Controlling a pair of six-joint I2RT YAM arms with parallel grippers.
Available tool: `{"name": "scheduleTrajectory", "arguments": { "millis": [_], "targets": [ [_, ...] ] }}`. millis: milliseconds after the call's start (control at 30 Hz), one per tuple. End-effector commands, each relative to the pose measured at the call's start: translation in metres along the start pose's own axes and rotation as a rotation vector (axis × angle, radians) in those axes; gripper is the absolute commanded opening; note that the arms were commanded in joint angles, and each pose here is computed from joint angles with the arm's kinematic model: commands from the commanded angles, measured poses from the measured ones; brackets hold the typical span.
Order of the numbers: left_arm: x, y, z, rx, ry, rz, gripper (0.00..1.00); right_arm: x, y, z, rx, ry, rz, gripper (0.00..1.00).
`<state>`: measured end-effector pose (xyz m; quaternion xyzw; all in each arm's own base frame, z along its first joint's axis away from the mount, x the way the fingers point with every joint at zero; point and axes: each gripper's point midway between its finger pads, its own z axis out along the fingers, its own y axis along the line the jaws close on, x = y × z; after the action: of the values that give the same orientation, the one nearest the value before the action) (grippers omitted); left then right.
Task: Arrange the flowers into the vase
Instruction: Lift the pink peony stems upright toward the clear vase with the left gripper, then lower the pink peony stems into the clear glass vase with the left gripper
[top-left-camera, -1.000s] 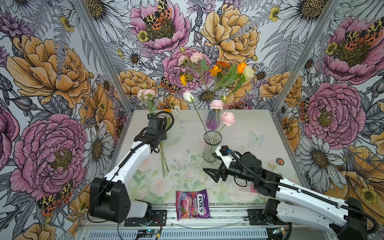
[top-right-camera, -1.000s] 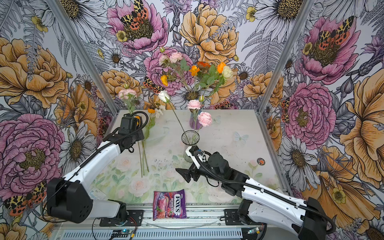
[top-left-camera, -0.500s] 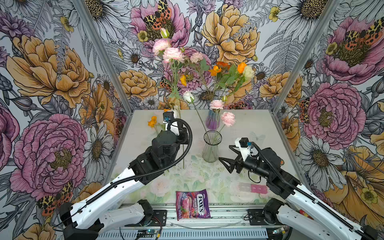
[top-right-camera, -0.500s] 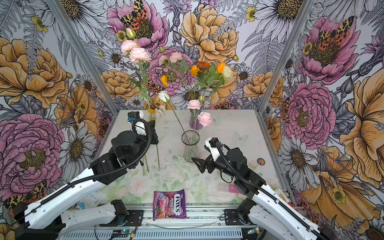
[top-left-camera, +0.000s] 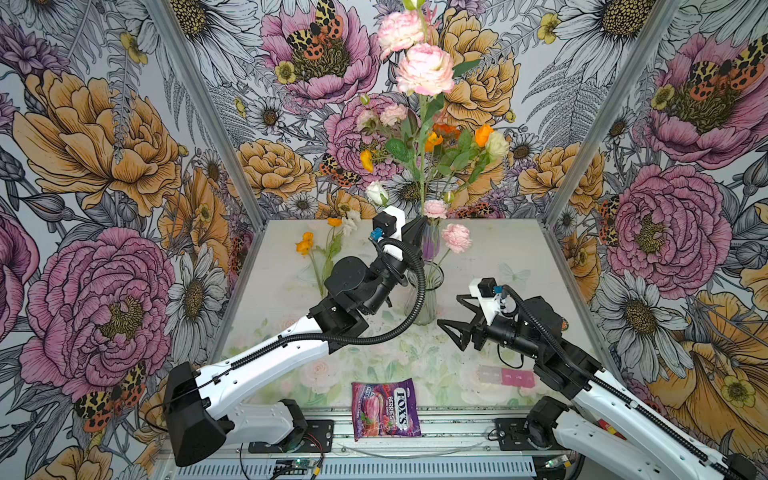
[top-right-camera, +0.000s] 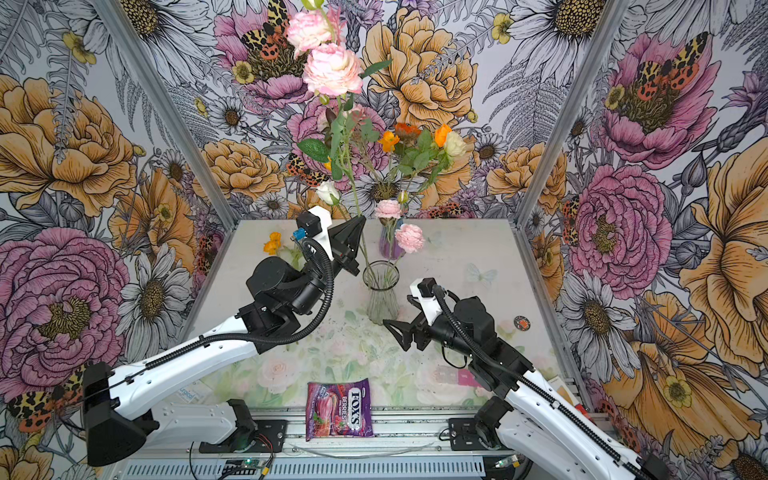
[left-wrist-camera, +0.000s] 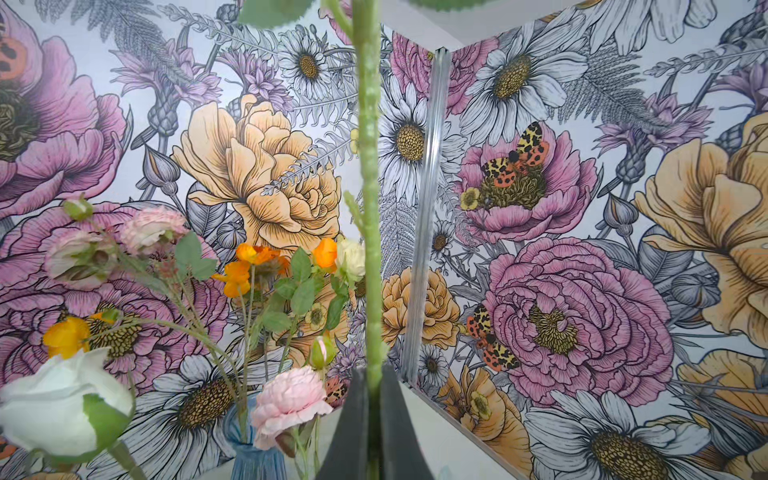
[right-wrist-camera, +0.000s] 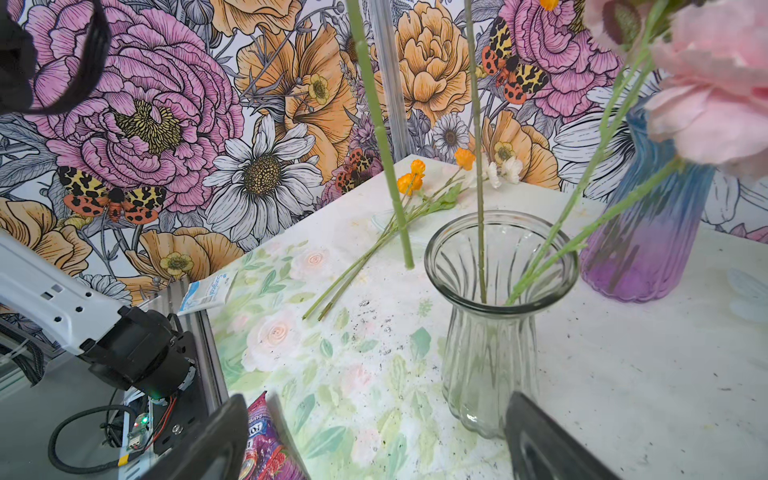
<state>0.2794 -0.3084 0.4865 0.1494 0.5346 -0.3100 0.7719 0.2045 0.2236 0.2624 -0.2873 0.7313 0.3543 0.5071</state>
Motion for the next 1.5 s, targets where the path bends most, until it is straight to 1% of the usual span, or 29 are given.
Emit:
{"name": "scheduleTrajectory", "arguments": {
  "millis": [0,100,233,433,633,833,967,1200,1400,1467],
  "targets": [
    [-0.027,-0.008,0.0,0.039,-0.168,-0.005,0.0,0.002,0.001,-0.003,-0.008,-0.004,0.015,0.97],
    [-0.022,-0.002,0.003,-0.004,-0.212,-0.004,0.0,0.002,0.0,-0.002,-0.007,0.0,0.013,0.97],
    [0.001,0.001,0.011,-0.041,-0.17,0.037,0.0,0.001,0.0,-0.001,-0.012,0.002,0.005,0.97],
    [0.039,0.01,0.005,-0.08,-0.148,0.036,0.0,0.006,-0.002,0.002,-0.01,0.018,0.001,0.97],
    [0.072,0.019,-0.01,-0.114,-0.152,0.0,0.0,0.005,-0.001,0.004,-0.025,0.026,0.004,0.97],
    [0.102,0.028,-0.023,-0.153,-0.17,-0.061,0.0,0.008,-0.001,0.008,-0.035,0.043,0.011,0.97],
    [0.121,0.025,-0.027,-0.165,-0.169,-0.075,0.0,0.01,-0.001,0.009,-0.035,0.049,0.016,0.97],
    [0.153,0.017,-0.027,-0.179,-0.112,-0.06,0.0,0.013,-0.001,0.01,-0.038,0.057,0.019,0.96],
    [0.173,0.018,-0.034,-0.191,-0.065,-0.047,0.0,0.016,-0.001,0.011,-0.039,0.064,0.022,0.96],
    [0.179,0.018,-0.038,-0.192,-0.049,-0.048,0.03,0.017,-0.002,0.011,-0.038,0.065,0.023,0.97]
  ]
}}
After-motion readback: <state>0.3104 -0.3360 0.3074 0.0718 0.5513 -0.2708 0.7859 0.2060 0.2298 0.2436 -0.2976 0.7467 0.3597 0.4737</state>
